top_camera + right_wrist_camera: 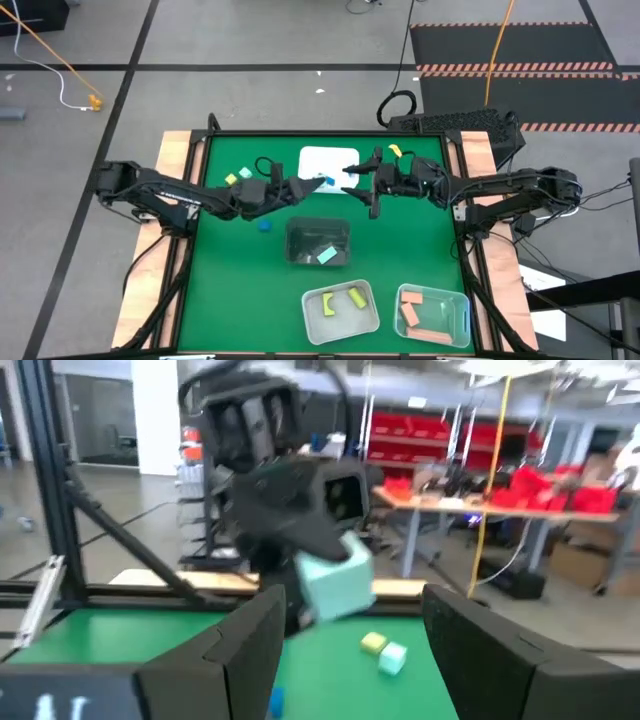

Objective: Sort & place blocks by color
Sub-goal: Put the bottom light blue block into the black bin

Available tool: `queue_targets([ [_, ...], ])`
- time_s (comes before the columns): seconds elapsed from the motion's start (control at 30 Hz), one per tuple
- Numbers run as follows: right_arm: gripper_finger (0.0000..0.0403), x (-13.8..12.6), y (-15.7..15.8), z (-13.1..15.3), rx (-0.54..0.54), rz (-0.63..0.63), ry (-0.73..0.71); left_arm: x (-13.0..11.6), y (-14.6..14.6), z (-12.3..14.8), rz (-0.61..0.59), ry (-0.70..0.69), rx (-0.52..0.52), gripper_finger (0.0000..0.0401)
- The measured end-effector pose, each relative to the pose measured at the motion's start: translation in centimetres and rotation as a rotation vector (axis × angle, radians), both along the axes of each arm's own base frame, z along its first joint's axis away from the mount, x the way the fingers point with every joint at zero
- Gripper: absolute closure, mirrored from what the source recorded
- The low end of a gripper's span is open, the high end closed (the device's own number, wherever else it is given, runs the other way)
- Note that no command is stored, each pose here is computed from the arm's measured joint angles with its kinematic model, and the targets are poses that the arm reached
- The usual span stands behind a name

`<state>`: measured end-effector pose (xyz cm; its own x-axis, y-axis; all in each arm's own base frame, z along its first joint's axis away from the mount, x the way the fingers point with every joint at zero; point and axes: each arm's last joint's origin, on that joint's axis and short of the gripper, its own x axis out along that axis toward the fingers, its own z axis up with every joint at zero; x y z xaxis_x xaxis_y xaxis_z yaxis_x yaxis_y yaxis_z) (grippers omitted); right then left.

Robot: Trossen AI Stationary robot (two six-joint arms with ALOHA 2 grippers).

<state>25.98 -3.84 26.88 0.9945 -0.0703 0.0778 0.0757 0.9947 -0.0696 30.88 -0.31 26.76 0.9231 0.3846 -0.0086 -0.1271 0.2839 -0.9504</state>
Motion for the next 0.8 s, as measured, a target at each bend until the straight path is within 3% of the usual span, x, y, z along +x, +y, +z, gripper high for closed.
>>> queue_targets([
  [0.3, 0.0177, 0.3, 1.0, -0.1, -0.006, 0.029, -0.016, 2.5, -0.6, -1.2, -0.015, -0.139, -0.01, 0.0271],
  [0.6, 0.0177, 1.8, 1.7, -1.5, -0.002, 0.056, -0.018, 6.9, -1.3, 0.0, -0.139, -0.109, 0.046, 0.0271],
  [0.8, 0.0178, 2.0, 2.1, -1.6, 0.002, 0.028, -0.024, 7.2, -1.3, -0.1, -0.152, -0.079, 0.041, 0.0271],
])
